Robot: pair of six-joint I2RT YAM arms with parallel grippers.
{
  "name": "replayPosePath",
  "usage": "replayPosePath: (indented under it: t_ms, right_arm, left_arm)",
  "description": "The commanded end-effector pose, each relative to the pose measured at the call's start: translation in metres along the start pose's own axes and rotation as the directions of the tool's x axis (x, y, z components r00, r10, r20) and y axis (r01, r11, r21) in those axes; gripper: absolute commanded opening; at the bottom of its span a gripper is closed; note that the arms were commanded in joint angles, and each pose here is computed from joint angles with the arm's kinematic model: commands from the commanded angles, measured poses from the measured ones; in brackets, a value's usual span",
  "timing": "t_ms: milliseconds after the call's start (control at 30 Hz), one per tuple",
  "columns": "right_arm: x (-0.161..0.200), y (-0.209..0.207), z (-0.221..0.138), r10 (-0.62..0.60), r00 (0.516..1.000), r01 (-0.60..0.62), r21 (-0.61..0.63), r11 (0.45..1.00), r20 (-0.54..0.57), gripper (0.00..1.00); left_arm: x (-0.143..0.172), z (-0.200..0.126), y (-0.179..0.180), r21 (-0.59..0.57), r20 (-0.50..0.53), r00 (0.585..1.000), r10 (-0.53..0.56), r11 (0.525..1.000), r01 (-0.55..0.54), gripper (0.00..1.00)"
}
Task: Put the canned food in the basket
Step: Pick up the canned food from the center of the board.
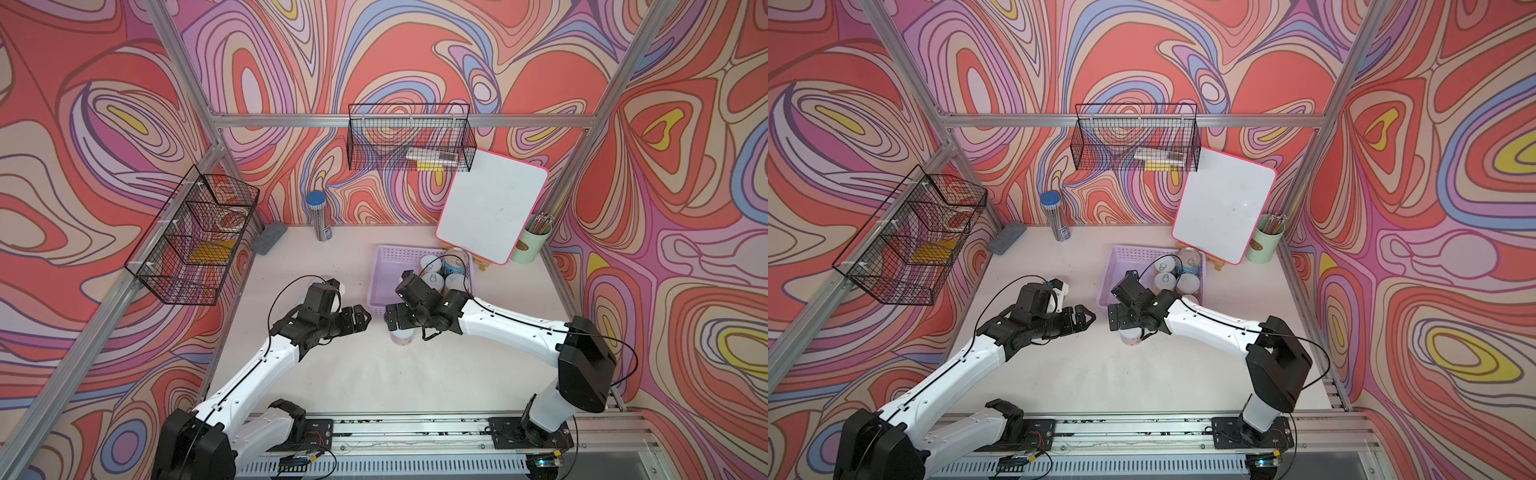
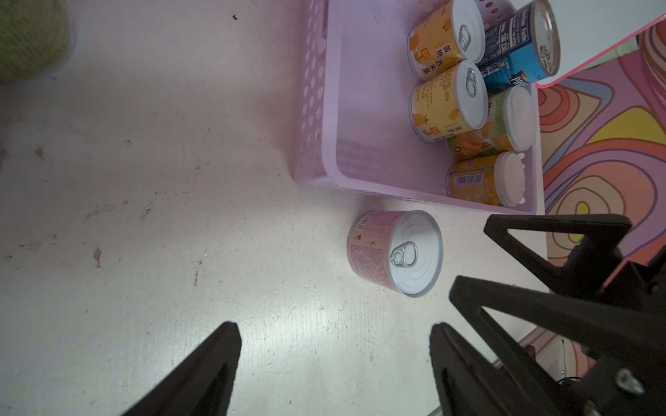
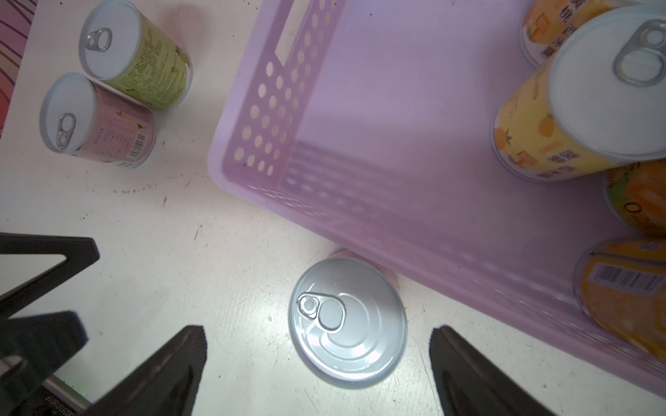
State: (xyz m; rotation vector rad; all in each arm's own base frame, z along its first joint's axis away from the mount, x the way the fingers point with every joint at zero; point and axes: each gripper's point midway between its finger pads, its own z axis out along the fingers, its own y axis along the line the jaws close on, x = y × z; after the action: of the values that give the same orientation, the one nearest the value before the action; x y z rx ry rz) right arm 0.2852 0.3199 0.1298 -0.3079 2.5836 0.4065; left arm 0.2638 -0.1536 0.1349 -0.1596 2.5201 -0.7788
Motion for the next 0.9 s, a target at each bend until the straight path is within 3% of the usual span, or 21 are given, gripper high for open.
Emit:
replayPosePath:
  t_ms: [0,867]
  right_arm:
    - [0.008,-0.008,0.005,-0.011,0.999,0.013,0.057,0.998,-0.034,0.98]
    - [0.028,-0.019,0.042,0.014,0.981,0.025,0.199,0.98,-0.191,0.96]
  left_arm:
    - [-0.005,-0.004,-0.007,0.058,0.021,1.0,-0.011,0.998,0.01,0.87]
    - [-0.002,-0.003,-0.001,0.083,0.019,0.998,-0.052,0.995,0.05,0.87]
